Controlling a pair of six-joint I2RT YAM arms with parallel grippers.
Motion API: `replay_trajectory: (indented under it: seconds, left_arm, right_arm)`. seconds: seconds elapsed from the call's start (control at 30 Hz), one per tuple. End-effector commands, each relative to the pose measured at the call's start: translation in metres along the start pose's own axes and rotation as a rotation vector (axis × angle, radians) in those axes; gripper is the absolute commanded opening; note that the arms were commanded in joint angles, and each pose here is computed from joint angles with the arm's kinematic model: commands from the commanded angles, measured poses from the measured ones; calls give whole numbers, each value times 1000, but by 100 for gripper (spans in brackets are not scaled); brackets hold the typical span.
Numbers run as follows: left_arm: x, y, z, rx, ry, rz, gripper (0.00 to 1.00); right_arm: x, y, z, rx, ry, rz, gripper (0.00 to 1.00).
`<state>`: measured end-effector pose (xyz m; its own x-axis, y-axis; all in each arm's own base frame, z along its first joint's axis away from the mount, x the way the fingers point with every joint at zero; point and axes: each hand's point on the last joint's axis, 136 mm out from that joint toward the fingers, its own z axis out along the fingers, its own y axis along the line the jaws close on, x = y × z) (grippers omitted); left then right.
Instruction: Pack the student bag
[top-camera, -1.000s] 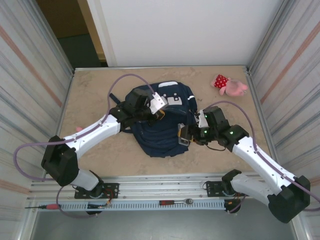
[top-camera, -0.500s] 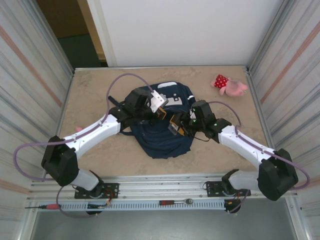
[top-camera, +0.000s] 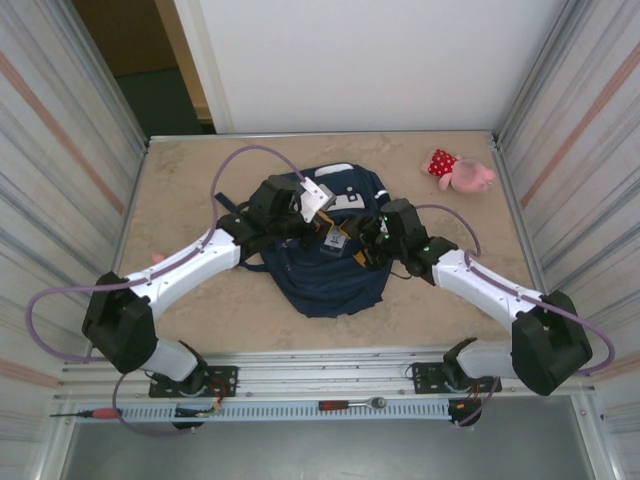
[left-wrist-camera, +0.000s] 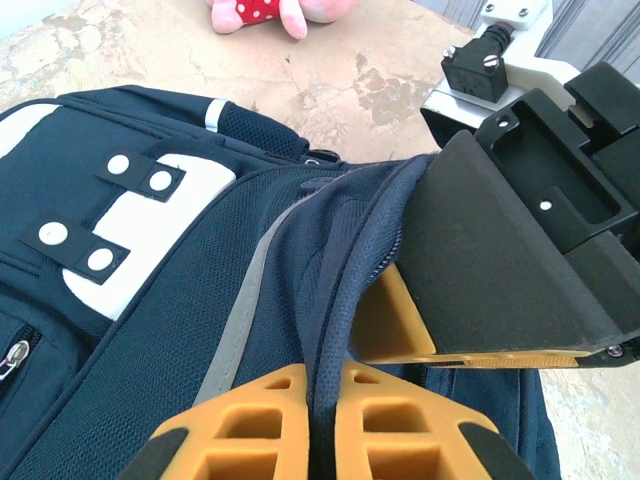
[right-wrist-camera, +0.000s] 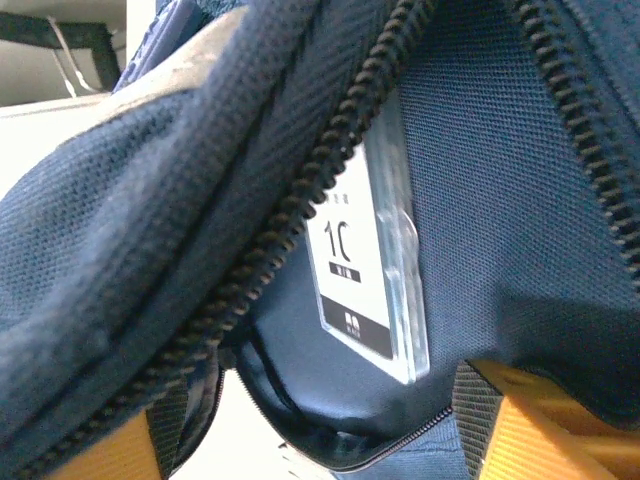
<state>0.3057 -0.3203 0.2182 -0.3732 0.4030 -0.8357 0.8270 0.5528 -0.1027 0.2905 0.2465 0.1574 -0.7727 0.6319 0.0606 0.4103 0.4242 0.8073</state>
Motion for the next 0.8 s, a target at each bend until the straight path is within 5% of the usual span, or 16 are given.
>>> replay_trajectory:
  seconds: [0.0, 0.2, 0.43, 0.53, 0.63, 0.77]
  left_arm:
    - [-43, -15, -28, 43, -150, 27, 3]
    - [-42, -12, -28, 35, -145, 28, 3]
    - [-22, -19, -22, 76, -102, 74, 4]
    - [-6, -33, -20, 167, -53, 131, 26]
    - [4, -34, -27, 208, -11, 75, 64]
    - [10, 1, -56, 230, -79, -137, 77]
  right_arm:
    - [-3, 4, -10, -43, -43, 11, 64]
    - [19, -14, -30, -7, -19, -54, 44]
    - [29, 9, -76, -114, -21, -203, 61]
    - [26, 15, -89, -118, -10, -248, 65]
    - [19, 19, -100, -98, -20, -347, 67]
    - [9, 27, -114, -27, -85, -630, 69]
